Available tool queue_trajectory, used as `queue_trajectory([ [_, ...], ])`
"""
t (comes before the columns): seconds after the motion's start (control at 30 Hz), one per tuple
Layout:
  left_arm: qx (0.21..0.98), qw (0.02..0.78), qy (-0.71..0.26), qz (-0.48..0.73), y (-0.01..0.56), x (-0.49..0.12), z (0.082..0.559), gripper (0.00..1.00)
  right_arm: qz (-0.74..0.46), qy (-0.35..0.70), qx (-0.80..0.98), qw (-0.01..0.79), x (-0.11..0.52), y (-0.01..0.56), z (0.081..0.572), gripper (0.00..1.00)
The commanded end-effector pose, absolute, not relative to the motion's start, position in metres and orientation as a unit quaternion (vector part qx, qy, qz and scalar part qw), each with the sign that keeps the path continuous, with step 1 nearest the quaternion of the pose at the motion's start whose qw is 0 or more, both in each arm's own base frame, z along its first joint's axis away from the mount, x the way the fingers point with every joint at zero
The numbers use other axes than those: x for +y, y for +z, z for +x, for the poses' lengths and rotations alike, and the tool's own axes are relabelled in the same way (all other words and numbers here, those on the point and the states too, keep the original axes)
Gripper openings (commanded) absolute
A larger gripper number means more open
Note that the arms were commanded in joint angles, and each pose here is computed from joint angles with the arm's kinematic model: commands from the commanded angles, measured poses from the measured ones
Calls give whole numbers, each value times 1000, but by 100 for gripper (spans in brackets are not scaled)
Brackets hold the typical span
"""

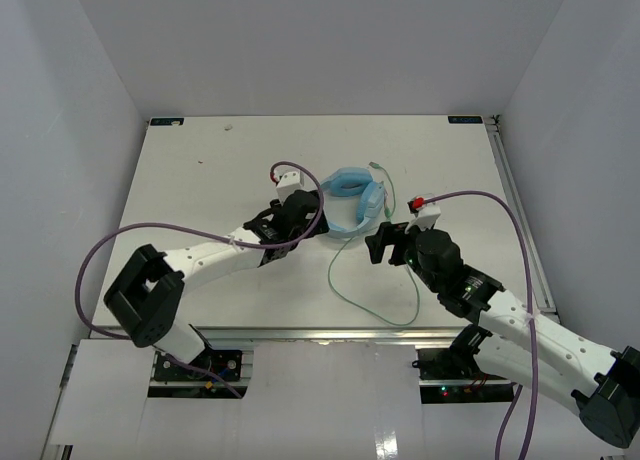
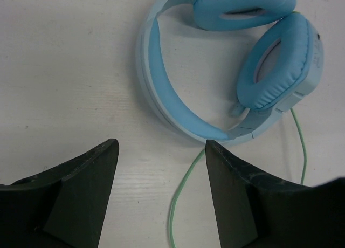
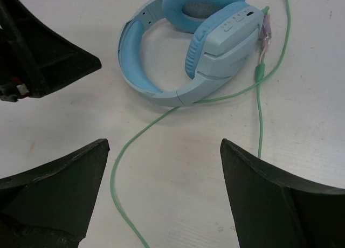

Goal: Wrap the headphones

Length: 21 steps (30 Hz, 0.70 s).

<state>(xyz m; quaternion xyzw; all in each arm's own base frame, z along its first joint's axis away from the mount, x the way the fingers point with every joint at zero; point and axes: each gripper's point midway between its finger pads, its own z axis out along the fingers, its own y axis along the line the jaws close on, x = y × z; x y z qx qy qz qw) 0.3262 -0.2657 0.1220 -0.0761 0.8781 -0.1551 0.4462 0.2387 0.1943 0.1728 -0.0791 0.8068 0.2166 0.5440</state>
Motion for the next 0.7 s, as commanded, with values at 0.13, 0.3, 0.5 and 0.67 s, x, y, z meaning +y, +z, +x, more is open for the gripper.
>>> queue_trajectory([
  [0.13,889,429,-125,-96,114,-281,359,72,-80,245,792,554,200,186,234,91],
  [0.3,903,408,-98,-99,90,-282,373,70,-78,247,788,559,198,189,233,91],
  [0.5,904,407,-87,-102,84,-284,379,68,-81,248,788,557,199,188,233,91],
  [0.67,902,410,-83,-105,83,-283,382,68,-80,248,788,558,199,189,233,91],
])
